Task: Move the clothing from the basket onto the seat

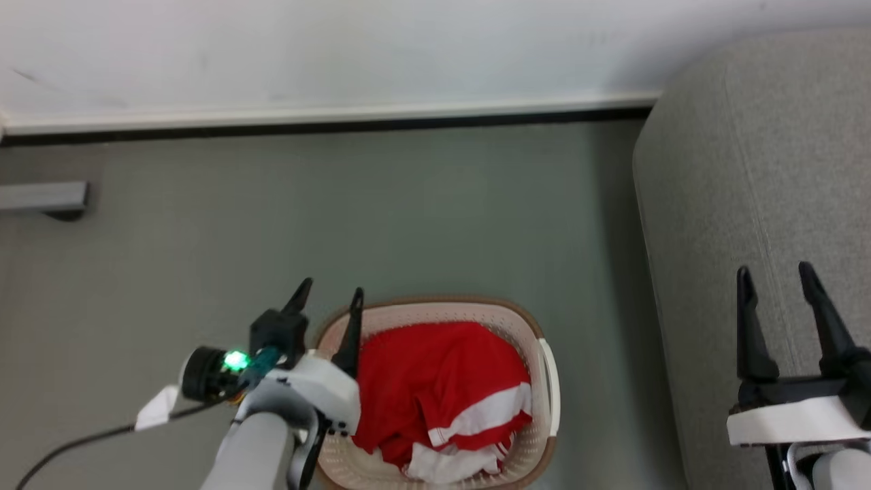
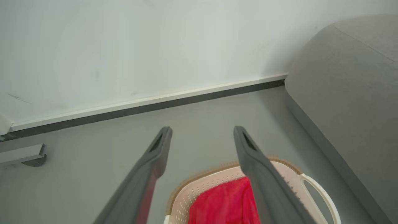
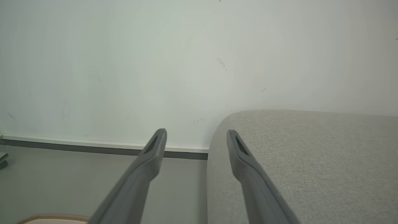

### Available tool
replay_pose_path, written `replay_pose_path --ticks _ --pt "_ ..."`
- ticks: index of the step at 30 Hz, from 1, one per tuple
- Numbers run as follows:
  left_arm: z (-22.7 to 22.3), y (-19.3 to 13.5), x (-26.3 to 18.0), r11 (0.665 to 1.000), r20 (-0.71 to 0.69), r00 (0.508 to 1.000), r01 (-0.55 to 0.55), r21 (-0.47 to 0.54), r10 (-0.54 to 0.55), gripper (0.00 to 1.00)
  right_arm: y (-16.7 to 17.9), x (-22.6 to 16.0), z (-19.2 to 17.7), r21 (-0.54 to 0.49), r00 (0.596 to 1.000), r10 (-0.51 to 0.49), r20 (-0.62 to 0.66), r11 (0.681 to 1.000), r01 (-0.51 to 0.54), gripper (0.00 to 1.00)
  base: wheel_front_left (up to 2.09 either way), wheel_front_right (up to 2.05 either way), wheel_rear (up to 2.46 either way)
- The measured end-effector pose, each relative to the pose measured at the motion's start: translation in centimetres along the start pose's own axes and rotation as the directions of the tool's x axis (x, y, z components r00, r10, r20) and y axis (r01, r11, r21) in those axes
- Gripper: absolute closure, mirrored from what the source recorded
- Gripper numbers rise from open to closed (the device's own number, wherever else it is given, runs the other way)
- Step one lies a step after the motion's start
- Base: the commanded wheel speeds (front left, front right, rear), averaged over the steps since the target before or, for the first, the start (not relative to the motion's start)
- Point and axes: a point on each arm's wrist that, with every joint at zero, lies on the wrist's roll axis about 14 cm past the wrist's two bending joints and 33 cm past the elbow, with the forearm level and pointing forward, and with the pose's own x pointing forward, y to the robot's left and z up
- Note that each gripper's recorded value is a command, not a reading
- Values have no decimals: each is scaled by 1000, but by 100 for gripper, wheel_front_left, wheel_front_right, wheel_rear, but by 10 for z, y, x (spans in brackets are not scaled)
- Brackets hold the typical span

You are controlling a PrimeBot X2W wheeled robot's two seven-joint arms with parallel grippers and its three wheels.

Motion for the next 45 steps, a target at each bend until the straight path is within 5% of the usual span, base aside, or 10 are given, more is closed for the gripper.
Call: replay_pose_path --ticks 10,19,32,45 --pt "-87 -69 37 960 -324 911 278 31 -253 0 -19 27 -16 -19 999 -42 -5 999 42 0 0 0 0" --pt "-153 -102 61 918 -504 794 396 3 -341 0 -31 47 -36 -7 998 -62 -16 998 62 0 0 0 0" --pt "-242 -132 66 898 -639 654 415 -144 -405 0 -50 54 -98 -39 987 -101 -126 995 97 0 0 0 0" --pt "-286 -116 84 937 -714 639 343 -66 -285 0 -59 53 -118 -67 981 -116 -155 992 107 0 0 0 0"
